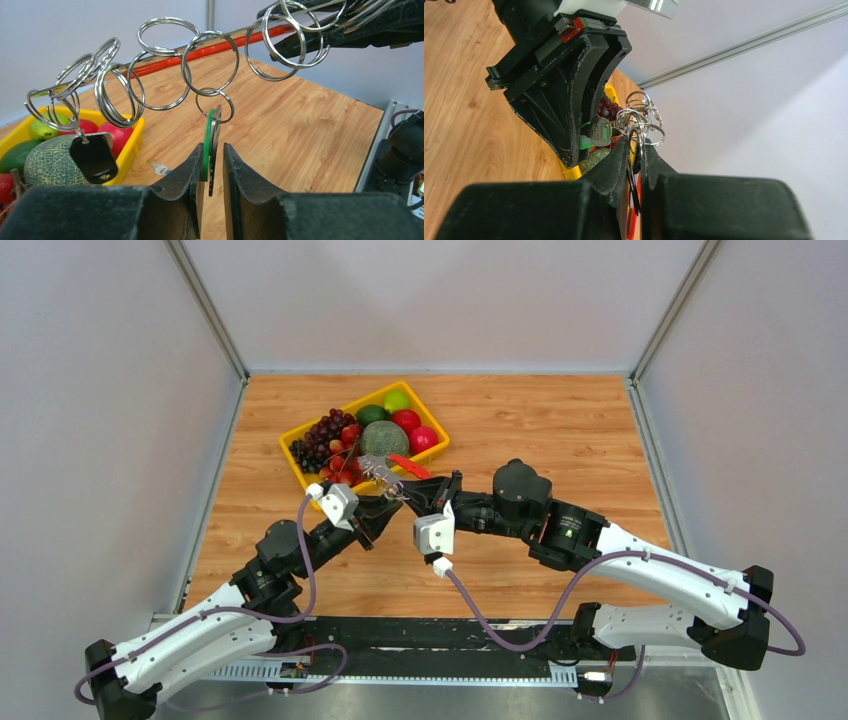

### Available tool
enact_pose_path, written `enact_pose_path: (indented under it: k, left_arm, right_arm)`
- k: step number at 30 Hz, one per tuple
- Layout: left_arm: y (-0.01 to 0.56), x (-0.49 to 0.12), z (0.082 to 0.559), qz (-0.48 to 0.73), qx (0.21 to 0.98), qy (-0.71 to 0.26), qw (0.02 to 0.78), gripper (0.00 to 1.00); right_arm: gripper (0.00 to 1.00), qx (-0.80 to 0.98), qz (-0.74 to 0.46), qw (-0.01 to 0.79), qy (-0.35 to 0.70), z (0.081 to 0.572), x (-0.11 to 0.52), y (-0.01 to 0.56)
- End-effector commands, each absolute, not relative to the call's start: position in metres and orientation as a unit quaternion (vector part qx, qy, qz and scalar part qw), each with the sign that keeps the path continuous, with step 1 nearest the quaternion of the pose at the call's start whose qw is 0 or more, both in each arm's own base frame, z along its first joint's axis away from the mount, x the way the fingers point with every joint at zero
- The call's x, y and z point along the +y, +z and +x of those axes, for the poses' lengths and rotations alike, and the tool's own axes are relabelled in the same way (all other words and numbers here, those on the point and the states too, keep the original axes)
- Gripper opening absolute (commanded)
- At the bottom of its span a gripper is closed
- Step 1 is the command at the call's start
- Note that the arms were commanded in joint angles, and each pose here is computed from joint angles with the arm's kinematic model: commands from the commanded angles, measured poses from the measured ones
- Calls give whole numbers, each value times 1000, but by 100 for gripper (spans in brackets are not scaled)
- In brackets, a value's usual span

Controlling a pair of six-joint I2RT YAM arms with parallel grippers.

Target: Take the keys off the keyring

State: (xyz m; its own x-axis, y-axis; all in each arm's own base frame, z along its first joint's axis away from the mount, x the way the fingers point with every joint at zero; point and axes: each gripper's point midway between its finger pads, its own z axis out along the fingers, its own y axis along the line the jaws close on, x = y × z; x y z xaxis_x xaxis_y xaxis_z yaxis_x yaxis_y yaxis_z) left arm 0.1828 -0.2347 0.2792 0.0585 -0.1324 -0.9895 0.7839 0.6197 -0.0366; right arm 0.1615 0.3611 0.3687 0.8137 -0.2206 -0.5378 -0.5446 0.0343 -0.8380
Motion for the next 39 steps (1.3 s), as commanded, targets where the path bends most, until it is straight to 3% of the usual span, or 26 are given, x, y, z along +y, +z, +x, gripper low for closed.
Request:
enact_pose_path:
  k: [1,4,6,8,13,19,21,23,27,34,38,39]
  left_arm:
    - [292,-236,180,273,575,-349,688,24]
    - [295,-235,180,271,572,-350,691,25]
    - [297,-235,179,271,571,-351,691,35]
    - [298,-236,177,276,567,-355,690,38]
    - [300,-237,175,280,564,-357,690,36]
    - [307,-234,174,276,555,-360,698,28]
    - [307,-234,175,273,557,-358,698,5]
    - [305,-232,177,265,566,-355,695,1]
    - [304,-224,184,240,608,-341,675,0]
    - [290,-223,170,270,720,-319,554,0]
    - [273,-213,172,290,779,-255,494,0]
    - [259,-208,174,305,797,-224,471,0]
  right_arm:
    - [0,255,-653,704,119,159,357,408]
    - [0,256,-653,703,118,159,356,407]
    - [0,256,-653,703,118,159,357,406]
    - [0,258,-653,702,117,160,356,405]
    - [0,259,-654,701,116,160,356,404]
    - [0,260,-655,700,115,161,357,403]
    - [0,262,-656,699,115,161,358,402]
    - [0,275,-650,699,112,165,356,401]
    - [0,357,-628,686,87,189,344,375]
    - [0,489,-589,636,98,209,331,282]
    - [0,516,-568,627,135,205,335,270]
    - [4,517,-568,622,149,201,338,267]
